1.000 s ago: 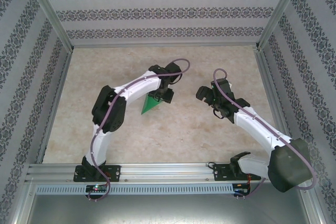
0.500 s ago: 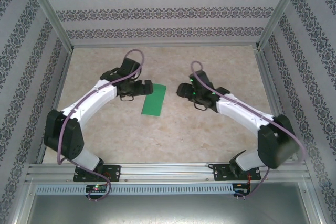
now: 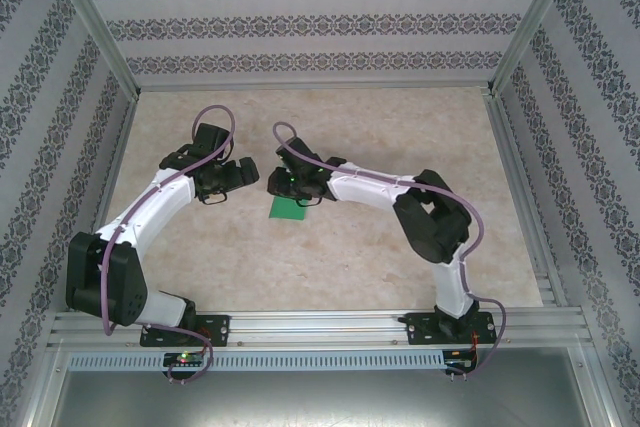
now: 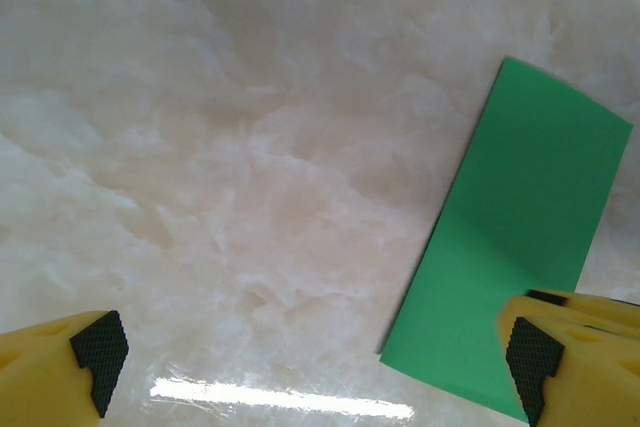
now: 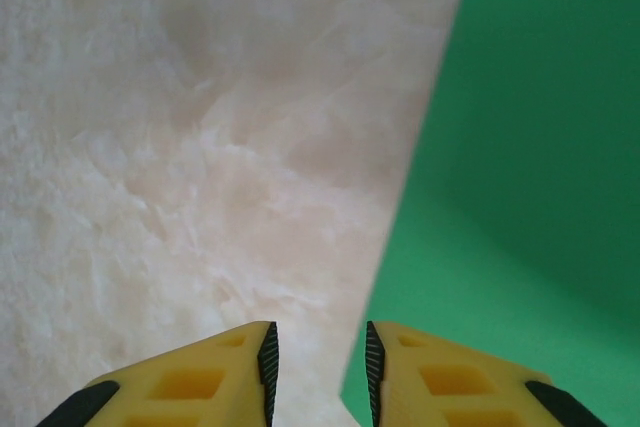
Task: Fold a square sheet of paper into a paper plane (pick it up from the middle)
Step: Move the paper to the center of the table.
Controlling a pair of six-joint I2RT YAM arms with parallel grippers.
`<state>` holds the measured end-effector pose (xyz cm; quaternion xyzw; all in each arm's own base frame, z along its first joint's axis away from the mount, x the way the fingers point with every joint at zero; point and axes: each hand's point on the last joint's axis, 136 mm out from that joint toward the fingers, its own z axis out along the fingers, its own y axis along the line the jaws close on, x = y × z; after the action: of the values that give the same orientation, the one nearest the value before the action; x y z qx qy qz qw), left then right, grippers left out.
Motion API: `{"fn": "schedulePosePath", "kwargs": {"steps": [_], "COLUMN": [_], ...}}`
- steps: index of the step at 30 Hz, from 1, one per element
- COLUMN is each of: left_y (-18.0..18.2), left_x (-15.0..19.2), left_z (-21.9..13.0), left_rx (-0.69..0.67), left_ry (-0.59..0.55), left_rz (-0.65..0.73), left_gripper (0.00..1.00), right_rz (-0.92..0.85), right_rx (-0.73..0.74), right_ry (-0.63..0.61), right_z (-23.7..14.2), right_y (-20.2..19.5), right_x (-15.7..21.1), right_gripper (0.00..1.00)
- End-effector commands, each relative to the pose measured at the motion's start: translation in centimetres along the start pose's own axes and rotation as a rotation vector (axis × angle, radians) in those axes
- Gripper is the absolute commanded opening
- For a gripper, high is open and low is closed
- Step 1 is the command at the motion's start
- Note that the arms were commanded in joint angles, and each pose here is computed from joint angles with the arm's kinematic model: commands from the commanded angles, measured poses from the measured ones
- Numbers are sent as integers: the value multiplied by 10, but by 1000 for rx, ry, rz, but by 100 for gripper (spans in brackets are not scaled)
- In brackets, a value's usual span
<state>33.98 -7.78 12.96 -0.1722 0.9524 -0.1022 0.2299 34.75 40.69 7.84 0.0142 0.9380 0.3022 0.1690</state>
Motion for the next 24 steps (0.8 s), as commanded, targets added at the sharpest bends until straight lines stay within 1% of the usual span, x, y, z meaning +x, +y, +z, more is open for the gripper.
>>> {"fn": "schedulePosePath", "kwargs": {"steps": [1,7,14,20,24], "left_y": [0,5,11,13,9], "left_x": [-7,-10,-14,-14,-12], "left_z": [-2,-2,-1,3,7], "left_rx": [14,6,-12,-17,-1], "left_ry": [-31,-43,-55,-47,-25], "left_rz": [1,-13,-38,-48,-41], "left_gripper": [100,100,100,100,100], "right_rz": [14,4,0,-12,-43], "right_rx": [-1,36,89,125,149], "right_ry": [65,111,165,193,245], "right_z": [11,25,38,40,36], "right_y": [10,2,-17,-35,-54], "right_x": [9,15,24,31,43], "right_gripper": [30,31,31,31,32]}}
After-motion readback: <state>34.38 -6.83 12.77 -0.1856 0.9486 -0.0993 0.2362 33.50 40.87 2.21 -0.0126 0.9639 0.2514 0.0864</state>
